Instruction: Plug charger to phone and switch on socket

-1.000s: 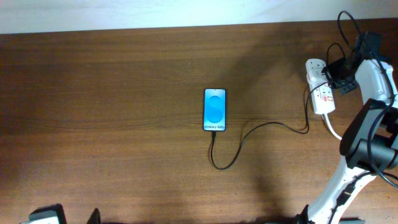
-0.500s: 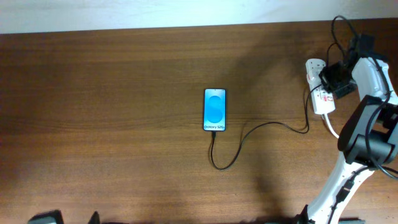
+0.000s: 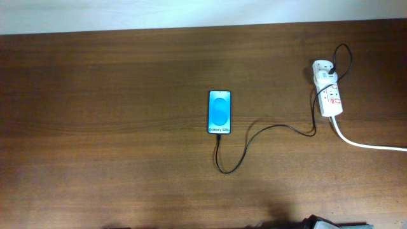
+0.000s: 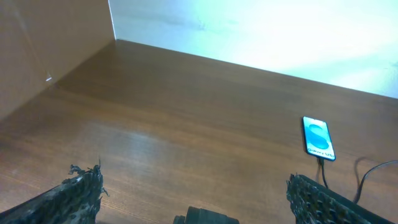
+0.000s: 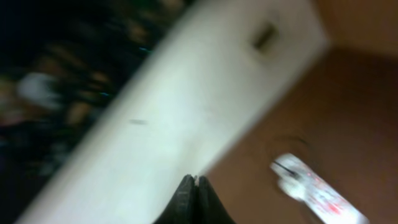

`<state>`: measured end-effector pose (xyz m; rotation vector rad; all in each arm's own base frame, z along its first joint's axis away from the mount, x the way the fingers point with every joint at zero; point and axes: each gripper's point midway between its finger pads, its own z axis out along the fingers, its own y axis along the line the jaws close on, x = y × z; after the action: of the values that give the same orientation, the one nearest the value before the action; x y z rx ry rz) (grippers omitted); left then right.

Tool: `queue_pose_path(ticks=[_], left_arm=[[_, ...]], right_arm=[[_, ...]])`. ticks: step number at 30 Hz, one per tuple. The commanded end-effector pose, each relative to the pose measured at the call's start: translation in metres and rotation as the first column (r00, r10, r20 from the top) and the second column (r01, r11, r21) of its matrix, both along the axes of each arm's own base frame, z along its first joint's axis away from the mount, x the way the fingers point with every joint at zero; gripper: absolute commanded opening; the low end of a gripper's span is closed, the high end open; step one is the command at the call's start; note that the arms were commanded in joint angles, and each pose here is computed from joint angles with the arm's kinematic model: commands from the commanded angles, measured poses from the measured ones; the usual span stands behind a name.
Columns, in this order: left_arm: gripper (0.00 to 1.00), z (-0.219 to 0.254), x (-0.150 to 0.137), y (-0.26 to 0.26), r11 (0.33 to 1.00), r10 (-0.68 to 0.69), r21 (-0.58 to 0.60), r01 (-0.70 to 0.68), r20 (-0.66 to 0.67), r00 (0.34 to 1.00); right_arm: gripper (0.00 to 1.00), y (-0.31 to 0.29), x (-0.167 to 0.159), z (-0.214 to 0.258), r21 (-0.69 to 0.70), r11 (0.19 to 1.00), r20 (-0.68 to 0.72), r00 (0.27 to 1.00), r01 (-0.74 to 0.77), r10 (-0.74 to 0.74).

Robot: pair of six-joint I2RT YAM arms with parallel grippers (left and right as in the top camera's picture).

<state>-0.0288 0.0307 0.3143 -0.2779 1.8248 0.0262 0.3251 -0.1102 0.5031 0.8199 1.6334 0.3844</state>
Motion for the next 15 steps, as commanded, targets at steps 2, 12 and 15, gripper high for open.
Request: queue_pose_path(ticks=[2,12,15], left_arm=[[0.99,0.0,-0.014,0.002,1.0,0.019,0.006,-0.02,0.068,0.998],[0.99,0.002,-0.014,0.0,1.0,0.013,0.005,-0.014,0.076,0.997],[0.99,0.029,-0.004,0.0,0.999,0.025,-0.042,-0.017,0.192,0.981]], right_arm=[[0.16,0.057,-0.06,0.062,-0.11,0.984,0.197,0.968,-0.139,0.158],[0.24,0.094,-0.09,0.039,-0.088,0.967,0.116,0.962,-0.238,0.247],[0.25,0.109,-0.094,0.041,-0.113,0.949,0.121,0.944,-0.294,0.307]])
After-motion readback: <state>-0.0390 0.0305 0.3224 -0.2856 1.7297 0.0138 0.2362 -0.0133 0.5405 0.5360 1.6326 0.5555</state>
